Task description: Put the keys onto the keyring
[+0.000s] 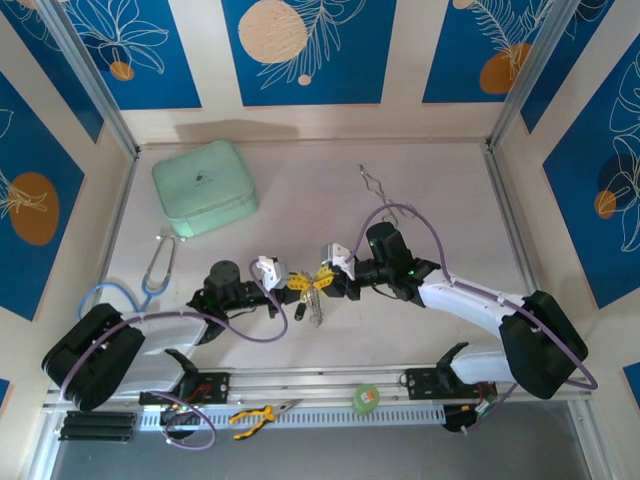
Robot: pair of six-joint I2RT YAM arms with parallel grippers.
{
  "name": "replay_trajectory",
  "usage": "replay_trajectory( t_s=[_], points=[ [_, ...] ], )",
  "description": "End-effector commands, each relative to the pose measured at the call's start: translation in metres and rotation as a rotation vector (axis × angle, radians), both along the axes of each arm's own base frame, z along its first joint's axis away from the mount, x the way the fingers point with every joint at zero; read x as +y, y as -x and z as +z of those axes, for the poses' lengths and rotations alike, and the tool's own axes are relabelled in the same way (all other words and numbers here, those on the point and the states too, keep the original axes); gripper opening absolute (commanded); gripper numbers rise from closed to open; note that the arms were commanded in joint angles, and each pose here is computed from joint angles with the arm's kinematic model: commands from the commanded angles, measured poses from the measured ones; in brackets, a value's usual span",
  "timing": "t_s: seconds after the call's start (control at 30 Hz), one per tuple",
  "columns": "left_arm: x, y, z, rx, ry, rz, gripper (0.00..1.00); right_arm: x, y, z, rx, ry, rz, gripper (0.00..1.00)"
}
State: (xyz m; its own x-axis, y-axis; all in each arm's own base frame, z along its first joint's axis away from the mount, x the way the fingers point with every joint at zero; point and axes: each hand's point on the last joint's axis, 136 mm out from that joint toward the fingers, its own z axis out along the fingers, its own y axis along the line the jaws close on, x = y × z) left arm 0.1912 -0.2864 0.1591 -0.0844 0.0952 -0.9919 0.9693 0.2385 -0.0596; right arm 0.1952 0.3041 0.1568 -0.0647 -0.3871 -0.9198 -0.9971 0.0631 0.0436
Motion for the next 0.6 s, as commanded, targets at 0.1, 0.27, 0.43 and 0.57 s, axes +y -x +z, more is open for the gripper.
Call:
replay_trajectory(
  t_s=[0.1, 0.27, 0.43, 0.57],
  points=[
    [-0.004, 0.006, 0.015, -0.037, 0.056, -0.038, 0.0, 0.003, 0.003, 0.002, 0.014, -0.026, 0.028, 0.08],
    [-0.004, 0.005, 0.016, -0.036, 0.059, -0.034, 0.0, 0.004, 0.004, 0.006, 0.014, -0.021, 0.038, 0.0],
    [-0.001, 0.001, 0.01, -0.037, 0.011, -0.003, 0.26, 0.001, 0.004, 0.01, -0.007, 0.069, 0.033, 0.0],
    [0.0, 0.003, 0.004, -0.049, -0.08, -0.022, 0.25, -0.002, 0.009, 0.005, -0.024, 0.22, 0.057, 0.0]
  ],
)
